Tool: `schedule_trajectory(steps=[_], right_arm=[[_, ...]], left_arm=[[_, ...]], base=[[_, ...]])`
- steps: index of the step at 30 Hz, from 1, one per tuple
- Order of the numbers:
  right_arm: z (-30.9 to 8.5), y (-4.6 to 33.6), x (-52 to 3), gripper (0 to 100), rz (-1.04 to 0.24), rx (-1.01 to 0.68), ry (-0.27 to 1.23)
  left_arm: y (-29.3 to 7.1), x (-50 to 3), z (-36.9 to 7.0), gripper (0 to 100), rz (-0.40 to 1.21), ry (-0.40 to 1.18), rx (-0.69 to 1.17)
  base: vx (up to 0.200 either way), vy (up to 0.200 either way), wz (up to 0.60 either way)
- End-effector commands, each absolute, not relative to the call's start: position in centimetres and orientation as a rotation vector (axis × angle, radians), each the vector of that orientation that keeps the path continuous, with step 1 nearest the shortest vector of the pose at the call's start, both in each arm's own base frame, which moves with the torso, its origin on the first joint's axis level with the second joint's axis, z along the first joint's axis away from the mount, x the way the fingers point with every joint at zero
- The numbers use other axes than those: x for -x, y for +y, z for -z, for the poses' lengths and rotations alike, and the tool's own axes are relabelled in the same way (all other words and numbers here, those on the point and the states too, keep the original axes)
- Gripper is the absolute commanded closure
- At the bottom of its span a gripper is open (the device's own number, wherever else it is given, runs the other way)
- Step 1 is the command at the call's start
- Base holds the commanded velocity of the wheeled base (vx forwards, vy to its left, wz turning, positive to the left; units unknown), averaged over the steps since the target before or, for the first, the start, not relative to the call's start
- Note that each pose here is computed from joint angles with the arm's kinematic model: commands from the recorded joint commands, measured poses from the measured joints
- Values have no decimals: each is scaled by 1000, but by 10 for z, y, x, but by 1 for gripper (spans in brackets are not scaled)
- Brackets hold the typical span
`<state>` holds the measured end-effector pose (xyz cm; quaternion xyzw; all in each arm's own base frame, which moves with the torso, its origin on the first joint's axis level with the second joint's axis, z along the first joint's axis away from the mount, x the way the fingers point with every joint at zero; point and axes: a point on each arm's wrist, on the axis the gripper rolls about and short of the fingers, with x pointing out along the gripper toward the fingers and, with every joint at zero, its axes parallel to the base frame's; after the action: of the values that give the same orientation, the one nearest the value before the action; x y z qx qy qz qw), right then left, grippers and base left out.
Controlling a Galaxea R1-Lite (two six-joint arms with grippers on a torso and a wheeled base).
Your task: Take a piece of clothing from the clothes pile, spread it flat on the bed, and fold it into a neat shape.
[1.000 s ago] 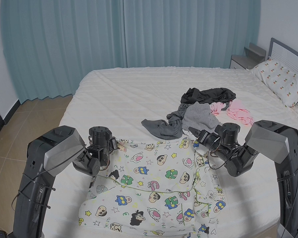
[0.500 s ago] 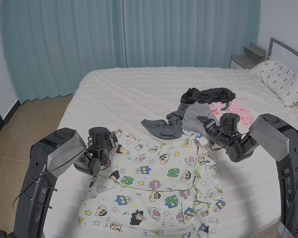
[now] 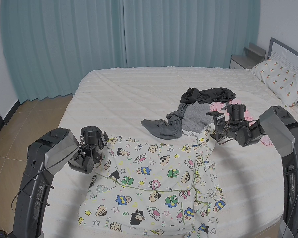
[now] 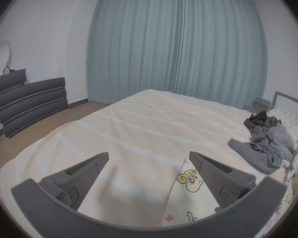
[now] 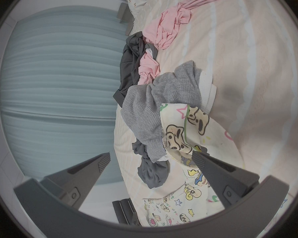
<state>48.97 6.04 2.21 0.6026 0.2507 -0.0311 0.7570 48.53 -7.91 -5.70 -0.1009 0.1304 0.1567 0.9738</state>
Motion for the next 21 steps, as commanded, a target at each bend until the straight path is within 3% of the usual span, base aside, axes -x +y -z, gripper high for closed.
schedule_trajectory(steps=[1, 6, 8, 9, 12, 21], right_arm=[[-37, 45, -454, 0, 17, -1157, 614], [-31, 30, -401, 0, -23, -921, 668], [-30, 30, -398, 0, -26, -908, 672], [-24, 29, -367, 0, -74, -786, 726], [-15, 27, -337, 0, -174, -648, 797], [11, 30, -322, 0, -194, -509, 891]], left_arm=[[-65, -473, 29, 0, -346, 252, 281], [-58, -428, -9, 0, -278, 308, 436], [-58, -425, -12, 0, -269, 312, 450], [-57, -398, -29, 0, -191, 360, 559], [-56, -368, -41, 0, -149, 416, 657], [-63, -322, -34, 0, -129, 430, 815]], base=[[0, 0, 0], [0, 0, 0], [0, 0, 0], [0, 0, 0], [0, 0, 0], [0, 0, 0]])
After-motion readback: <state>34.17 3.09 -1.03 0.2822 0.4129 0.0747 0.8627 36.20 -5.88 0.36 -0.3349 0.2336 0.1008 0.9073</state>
